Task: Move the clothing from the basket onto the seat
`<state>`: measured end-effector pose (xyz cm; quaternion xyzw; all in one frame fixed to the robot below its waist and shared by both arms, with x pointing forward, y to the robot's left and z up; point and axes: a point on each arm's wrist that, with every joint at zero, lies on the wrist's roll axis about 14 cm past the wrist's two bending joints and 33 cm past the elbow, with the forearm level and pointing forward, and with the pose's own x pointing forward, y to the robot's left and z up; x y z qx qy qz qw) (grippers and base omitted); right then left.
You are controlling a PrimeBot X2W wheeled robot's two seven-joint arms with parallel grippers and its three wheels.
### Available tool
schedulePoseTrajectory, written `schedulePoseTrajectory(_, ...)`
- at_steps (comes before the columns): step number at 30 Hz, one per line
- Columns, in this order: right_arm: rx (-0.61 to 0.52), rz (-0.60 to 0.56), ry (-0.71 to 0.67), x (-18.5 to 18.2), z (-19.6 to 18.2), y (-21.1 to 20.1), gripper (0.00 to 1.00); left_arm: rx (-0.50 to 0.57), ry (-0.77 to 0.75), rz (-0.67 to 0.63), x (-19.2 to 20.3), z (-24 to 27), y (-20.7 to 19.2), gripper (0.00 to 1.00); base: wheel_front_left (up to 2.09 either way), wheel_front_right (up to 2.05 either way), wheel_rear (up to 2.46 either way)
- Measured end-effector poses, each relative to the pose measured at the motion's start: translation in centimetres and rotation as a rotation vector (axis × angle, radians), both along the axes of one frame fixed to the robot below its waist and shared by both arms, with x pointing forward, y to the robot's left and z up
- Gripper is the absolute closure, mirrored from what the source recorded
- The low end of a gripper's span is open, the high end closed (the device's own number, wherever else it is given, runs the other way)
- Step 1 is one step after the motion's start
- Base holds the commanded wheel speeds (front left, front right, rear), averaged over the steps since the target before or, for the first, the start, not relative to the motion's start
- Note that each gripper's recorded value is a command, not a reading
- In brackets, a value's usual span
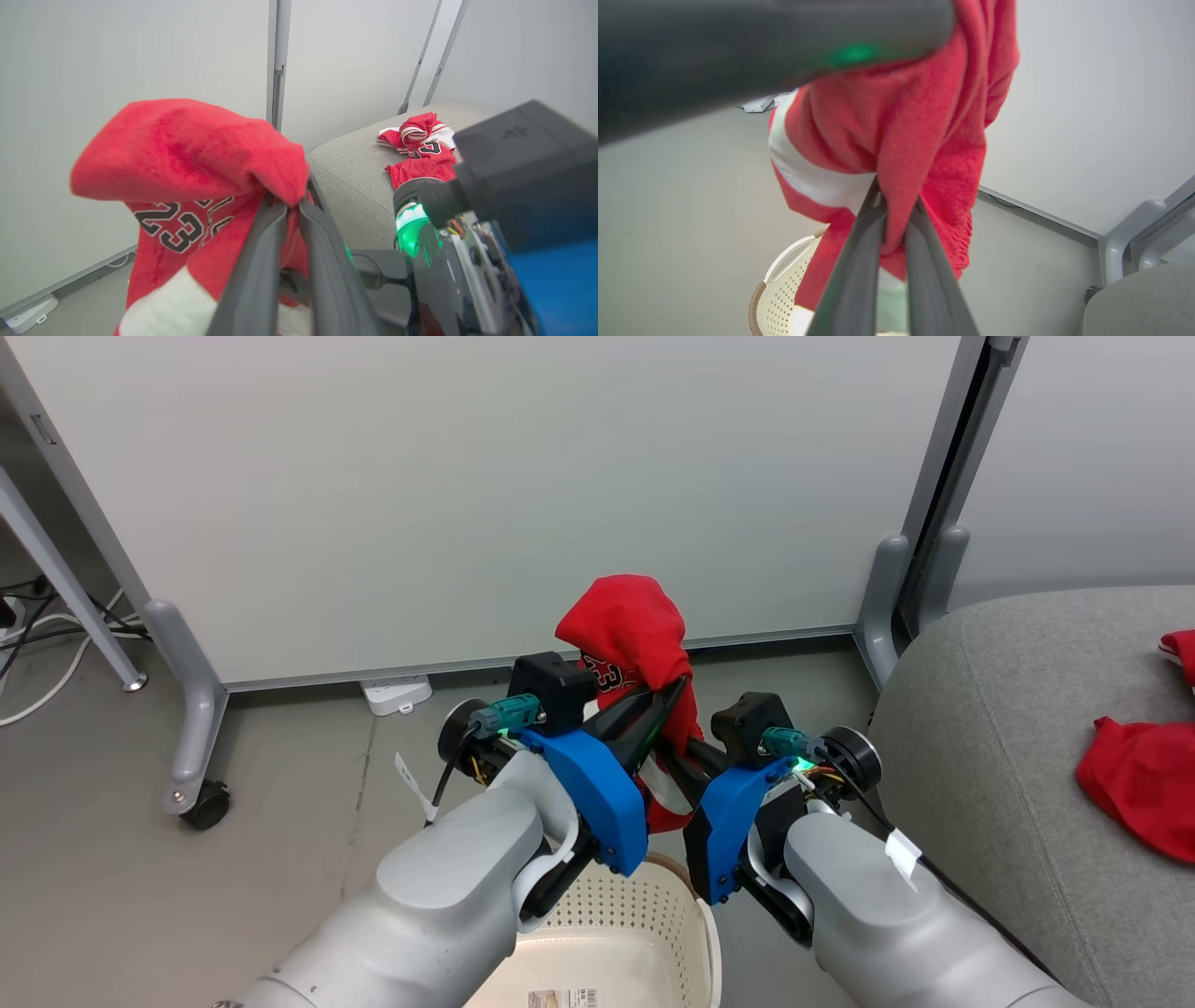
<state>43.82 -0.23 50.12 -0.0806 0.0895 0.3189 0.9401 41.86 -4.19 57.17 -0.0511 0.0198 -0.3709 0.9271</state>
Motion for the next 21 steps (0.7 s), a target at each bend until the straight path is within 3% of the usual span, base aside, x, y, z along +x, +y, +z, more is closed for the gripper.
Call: schedulePoseTrajectory(21, 0.013, -0.011, 0.006, 0.17, -0.24, -0.57, 1.00, 0.000, -0.005, 0.002, 0.41, 0.04, -0.13, 1.00, 0.00, 0.00, 0.00)
